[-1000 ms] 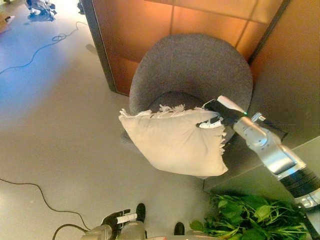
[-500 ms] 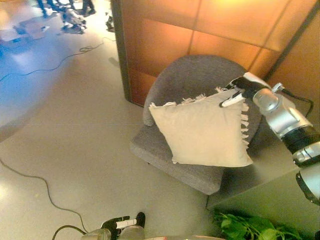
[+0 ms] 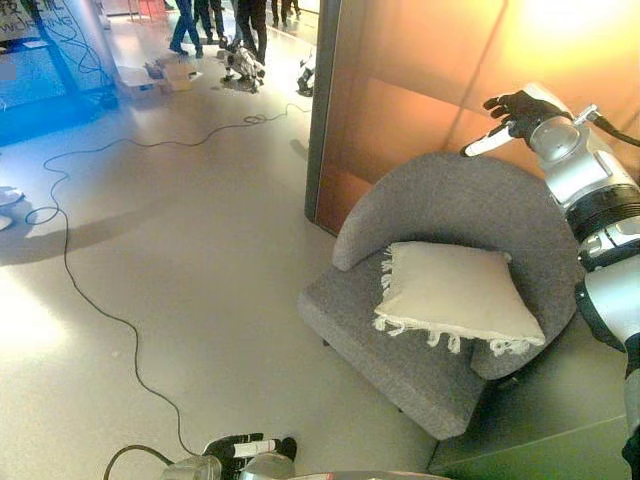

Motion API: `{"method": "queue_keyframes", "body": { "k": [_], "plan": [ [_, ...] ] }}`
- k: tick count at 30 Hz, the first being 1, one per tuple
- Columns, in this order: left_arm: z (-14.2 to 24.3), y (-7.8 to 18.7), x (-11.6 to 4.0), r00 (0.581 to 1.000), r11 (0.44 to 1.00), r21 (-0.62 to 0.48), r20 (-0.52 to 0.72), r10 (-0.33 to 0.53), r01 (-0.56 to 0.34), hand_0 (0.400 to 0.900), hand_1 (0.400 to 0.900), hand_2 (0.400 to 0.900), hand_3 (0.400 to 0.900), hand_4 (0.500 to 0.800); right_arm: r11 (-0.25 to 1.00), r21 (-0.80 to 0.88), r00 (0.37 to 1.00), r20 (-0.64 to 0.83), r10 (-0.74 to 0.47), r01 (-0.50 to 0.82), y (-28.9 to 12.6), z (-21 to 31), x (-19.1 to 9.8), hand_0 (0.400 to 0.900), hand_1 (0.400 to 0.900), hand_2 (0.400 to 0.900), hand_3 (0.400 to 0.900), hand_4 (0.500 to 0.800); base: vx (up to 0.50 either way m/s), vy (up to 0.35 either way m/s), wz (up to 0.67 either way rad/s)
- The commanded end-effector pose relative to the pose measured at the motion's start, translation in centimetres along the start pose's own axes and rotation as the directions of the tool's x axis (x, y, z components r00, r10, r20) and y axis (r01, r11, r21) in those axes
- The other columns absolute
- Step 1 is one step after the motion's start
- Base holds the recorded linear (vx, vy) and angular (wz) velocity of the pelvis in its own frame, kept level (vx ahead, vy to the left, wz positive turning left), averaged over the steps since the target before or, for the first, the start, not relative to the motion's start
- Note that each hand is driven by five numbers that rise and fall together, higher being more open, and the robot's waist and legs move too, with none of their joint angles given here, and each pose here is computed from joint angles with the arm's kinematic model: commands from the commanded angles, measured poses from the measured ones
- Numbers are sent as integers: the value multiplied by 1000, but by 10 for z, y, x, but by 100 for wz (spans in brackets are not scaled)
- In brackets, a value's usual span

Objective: Pick up the pillow and put it on the sofa.

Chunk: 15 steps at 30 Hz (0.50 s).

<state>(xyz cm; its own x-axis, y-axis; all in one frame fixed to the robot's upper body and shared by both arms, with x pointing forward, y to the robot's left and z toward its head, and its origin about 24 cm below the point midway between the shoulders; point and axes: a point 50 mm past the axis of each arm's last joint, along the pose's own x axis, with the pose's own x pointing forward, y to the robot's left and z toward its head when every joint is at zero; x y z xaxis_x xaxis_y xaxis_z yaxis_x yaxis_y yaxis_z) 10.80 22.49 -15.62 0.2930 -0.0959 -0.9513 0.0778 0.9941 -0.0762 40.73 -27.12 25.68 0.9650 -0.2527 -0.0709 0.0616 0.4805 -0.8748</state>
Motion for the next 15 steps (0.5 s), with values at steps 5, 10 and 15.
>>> {"method": "queue_keyframes", "body": {
  "k": [5,10,15],
  "plan": [
    [-21,4,-2,994,997,79,-107,-6,14,900,900,900,900,800,981,95,977,117,-180,170,-56,29,-12,900,900,900,900,800,-25,-2,-12],
    [-15,3,-1,996,997,78,-93,-6,13,900,900,900,900,800,944,327,980,173,-97,35,-19,25,-9,900,900,900,900,800,-65,6,-21],
    [-9,-3,2,998,999,51,-58,-9,12,900,900,900,900,800,867,466,965,256,58,-176,62,13,-18,900,900,900,900,800,-72,14,-29]
  ]
}}
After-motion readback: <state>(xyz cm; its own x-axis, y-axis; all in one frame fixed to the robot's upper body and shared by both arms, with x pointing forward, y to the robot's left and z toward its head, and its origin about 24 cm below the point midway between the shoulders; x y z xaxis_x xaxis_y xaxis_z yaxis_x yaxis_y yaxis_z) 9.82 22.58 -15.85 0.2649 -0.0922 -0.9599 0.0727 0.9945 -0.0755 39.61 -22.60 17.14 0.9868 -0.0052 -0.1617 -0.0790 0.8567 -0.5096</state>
